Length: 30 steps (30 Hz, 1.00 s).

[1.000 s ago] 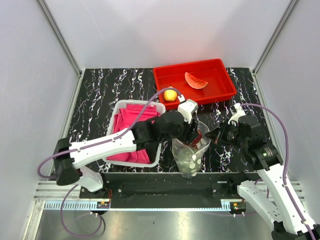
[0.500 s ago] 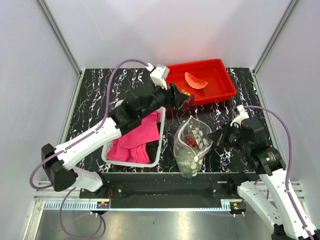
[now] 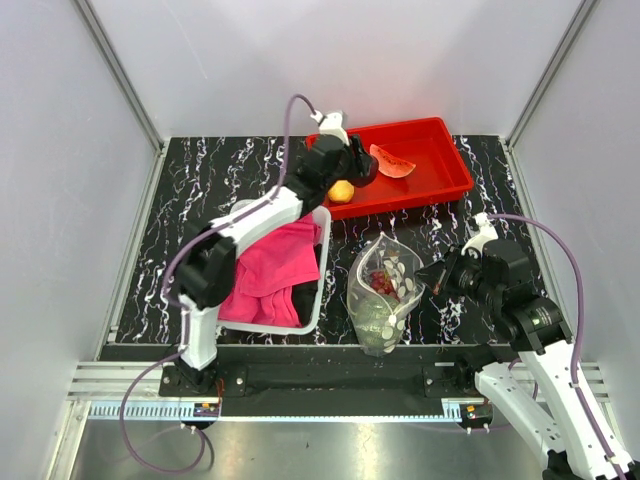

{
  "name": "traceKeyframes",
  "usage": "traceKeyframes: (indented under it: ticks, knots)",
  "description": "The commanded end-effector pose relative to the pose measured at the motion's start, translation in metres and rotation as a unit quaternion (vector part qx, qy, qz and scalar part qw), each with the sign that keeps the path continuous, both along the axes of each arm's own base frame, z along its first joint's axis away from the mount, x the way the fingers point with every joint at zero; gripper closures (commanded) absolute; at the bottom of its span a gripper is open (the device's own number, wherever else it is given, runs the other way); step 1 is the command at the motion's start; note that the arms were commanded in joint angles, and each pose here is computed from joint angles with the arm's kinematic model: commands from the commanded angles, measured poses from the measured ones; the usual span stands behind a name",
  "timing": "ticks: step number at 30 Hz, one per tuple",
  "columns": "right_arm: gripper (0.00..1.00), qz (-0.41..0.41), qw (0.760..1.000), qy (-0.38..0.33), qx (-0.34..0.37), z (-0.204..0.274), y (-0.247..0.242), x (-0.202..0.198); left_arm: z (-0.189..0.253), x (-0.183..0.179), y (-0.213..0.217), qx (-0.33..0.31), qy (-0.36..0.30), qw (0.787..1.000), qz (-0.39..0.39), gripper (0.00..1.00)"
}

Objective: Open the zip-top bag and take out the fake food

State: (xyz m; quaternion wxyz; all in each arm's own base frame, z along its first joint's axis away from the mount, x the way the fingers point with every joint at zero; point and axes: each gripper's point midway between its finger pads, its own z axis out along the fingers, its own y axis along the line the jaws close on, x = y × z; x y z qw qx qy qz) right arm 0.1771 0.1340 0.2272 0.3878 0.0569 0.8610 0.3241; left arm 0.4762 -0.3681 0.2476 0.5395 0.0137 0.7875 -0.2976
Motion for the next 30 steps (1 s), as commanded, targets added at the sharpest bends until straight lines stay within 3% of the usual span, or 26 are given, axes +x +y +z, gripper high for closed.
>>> traceKeyframes:
  ticks: [1, 7, 11, 13, 14, 18, 21, 22, 30]
  knots:
    - [1.0, 0.013, 1.0, -0.015, 0.015, 0.008, 0.007, 0.002, 0.011, 0.035, -0.021, -0.032, -0.061, 0.997, 0.026, 1.0]
    - [1.0, 0.017, 1.0, -0.015, 0.017, 0.008, 0.008, 0.002, -0.067, 0.076, -0.026, -0.013, -0.034, 0.996, 0.081, 1.0]
    - [1.0, 0.016, 1.0, -0.016, 0.02, 0.009, 0.008, 0.001, -0.078, 0.092, -0.027, -0.013, -0.032, 0.996, 0.087, 1.0]
    - [1.0, 0.016, 1.0, -0.015, 0.022, 0.009, 0.009, 0.001, -0.083, 0.094, -0.026, -0.013, -0.029, 0.996, 0.087, 0.88]
    - [1.0, 0.015, 1.0, -0.015, 0.022, 0.009, 0.009, 0.001, -0.083, 0.092, -0.029, -0.017, -0.028, 0.997, 0.075, 0.6]
    - [1.0, 0.013, 1.0, -0.01, 0.018, 0.006, 0.009, 0.003, -0.08, 0.083, -0.027, -0.004, -0.027, 0.998, 0.056, 0.19]
    - [1.0, 0.012, 1.0, -0.011, 0.016, 0.008, 0.009, 0.006, -0.061, 0.067, -0.025, -0.004, -0.03, 0.999, 0.021, 0.1]
    - [1.0, 0.012, 1.0, -0.014, 0.014, 0.009, 0.008, 0.006, -0.035, 0.06, -0.022, -0.012, -0.04, 0.999, 0.012, 0.1]
    - [1.0, 0.015, 1.0, -0.008, 0.01, 0.006, 0.009, 0.007, 0.014, -0.029, -0.001, 0.006, 0.022, 0.995, -0.096, 0.11]
